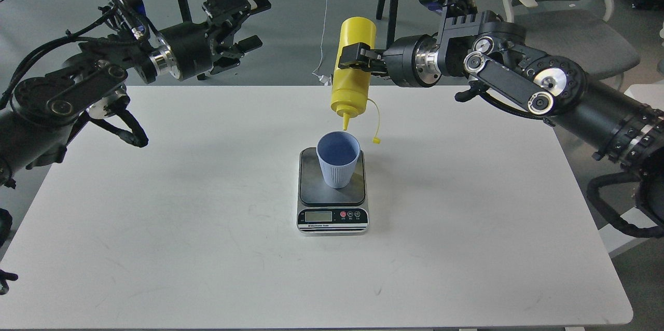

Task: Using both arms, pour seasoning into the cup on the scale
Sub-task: 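Tilt the yellow bottle upside down over the blue cup, then hold the inverted bottle above the cup and squeeze seasoning in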

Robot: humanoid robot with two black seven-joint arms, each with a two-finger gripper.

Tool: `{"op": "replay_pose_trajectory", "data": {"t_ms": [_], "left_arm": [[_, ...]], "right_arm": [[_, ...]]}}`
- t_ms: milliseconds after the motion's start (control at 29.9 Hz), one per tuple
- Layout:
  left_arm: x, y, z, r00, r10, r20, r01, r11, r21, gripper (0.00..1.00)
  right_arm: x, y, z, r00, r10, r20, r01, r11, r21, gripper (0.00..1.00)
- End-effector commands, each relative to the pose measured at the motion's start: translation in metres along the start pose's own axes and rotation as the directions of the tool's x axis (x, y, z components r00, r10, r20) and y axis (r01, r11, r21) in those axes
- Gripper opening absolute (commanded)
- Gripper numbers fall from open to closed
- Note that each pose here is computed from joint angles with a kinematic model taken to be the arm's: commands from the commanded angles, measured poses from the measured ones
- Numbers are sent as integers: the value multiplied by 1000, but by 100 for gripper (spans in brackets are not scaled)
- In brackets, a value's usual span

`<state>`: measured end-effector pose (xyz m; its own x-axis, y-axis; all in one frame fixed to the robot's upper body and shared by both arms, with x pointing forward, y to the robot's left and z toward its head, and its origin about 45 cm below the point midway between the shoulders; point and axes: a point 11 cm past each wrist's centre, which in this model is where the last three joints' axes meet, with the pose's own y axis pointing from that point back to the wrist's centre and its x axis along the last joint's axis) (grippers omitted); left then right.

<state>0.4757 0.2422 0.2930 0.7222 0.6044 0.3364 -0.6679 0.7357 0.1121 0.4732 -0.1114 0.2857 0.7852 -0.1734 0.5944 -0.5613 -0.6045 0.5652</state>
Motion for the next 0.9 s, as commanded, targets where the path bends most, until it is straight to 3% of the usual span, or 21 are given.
{"op": "replay_pose_trajectory", "data": {"t_ms": [0,869], "left_arm": [[1,1,0,1000,1,1,-1,1000,1,99],[2,9,-10,1000,11,-8,-11,1000,23,99]], "right_arm": [[-3,-3,-2,997,-21,-71,19,1000,-25,14],[-17,-26,-14,976,-68,-208,54,996,-72,14]]}}
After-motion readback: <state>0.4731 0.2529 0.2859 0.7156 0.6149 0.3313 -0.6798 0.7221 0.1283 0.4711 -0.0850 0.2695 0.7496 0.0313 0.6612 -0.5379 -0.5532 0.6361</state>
